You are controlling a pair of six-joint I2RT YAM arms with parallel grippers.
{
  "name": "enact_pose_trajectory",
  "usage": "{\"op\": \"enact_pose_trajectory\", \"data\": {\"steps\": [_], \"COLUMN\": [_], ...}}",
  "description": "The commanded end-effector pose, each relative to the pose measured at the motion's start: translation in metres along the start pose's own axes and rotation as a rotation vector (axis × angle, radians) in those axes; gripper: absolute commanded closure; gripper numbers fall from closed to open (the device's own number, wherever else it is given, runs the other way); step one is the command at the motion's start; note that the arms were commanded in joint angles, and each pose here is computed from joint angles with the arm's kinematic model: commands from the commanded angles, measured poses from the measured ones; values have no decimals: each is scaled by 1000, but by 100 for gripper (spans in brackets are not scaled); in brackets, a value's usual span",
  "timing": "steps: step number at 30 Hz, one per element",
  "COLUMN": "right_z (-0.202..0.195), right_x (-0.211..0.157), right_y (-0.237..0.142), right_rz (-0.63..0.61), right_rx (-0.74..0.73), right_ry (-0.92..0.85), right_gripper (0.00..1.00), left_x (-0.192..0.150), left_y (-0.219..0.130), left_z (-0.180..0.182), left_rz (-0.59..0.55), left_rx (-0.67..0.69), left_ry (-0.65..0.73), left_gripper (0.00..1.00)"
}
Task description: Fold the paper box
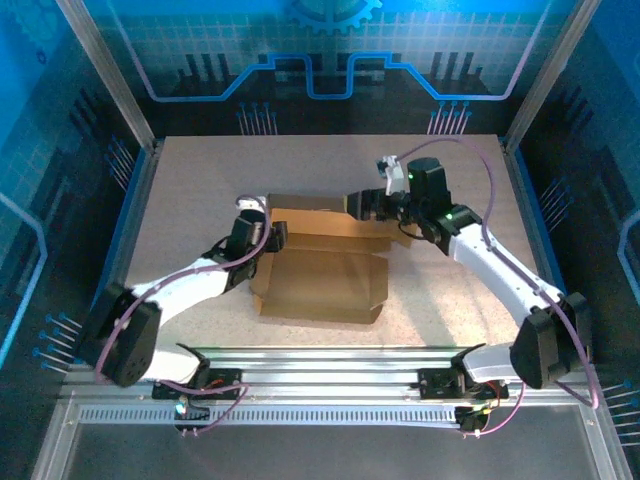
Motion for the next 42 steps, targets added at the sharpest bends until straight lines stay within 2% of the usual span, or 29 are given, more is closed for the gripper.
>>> {"op": "enact_pose_trajectory", "data": {"steps": [1, 3, 5, 10, 13, 15, 19, 22, 25, 31, 38, 42], "right_z": [-5, -7, -8, -8, -6, -8, -14, -25, -35, -62, -82, -94], "right_x": [-11, -16, -19, -19, -14, -13, -22, -34, -46, -73, -87, -93], "right_y": [-23, -32, -39, -45, -49, -52, -55, -58, -57, -39, -16, -9], "right_rz": [-25, -32, -36, -34, -44, -53, -67, -67, -42, -18, -26, -27], "right_rx": [-64, -93, -115, -133, -171, -217, -228, -268, -286, -237, -196, -243], "right_ry": [-39, -50, -61, -97, -63, -25, 22, 51, 94, 152, 232, 259], "right_gripper": [25, 26, 26, 28, 28, 28, 28, 29, 28, 28, 30, 28], "left_x": [0, 5, 9, 34, 55, 67, 76, 63, 45, 20, -5, -24], "left_y": [-32, -51, -58, -57, -61, -65, -73, -70, -68, -66, -50, -39], "left_z": [-4, -4, -3, -11, -12, -13, -13, -16, -26, -53, -75, -83], "left_rz": [4, -17, -23, -40, -17, -43, -52, -2, -41, 39, 105, 158], "left_rx": [-144, -204, -208, -303, -296, -296, -311, -340, -397, -541, -563, -590], "left_ry": [4, 18, 35, 11, 3, -8, -44, -90, -97, -107, -106, -138], "left_gripper": [1, 1, 1, 1, 1, 1, 1, 1, 1, 1, 1, 1]}}
Point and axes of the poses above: each hand's point on the last joint's axis, 136 mm out from that joint toward the fingers, its own y axis out along the fingers, its own z axis along the line the jaws close on, x = y × z, the point moved 9 cm from there along -y, back along the fingers, and after that the axes turned 13 degrees about y, right-handed, at the moved point
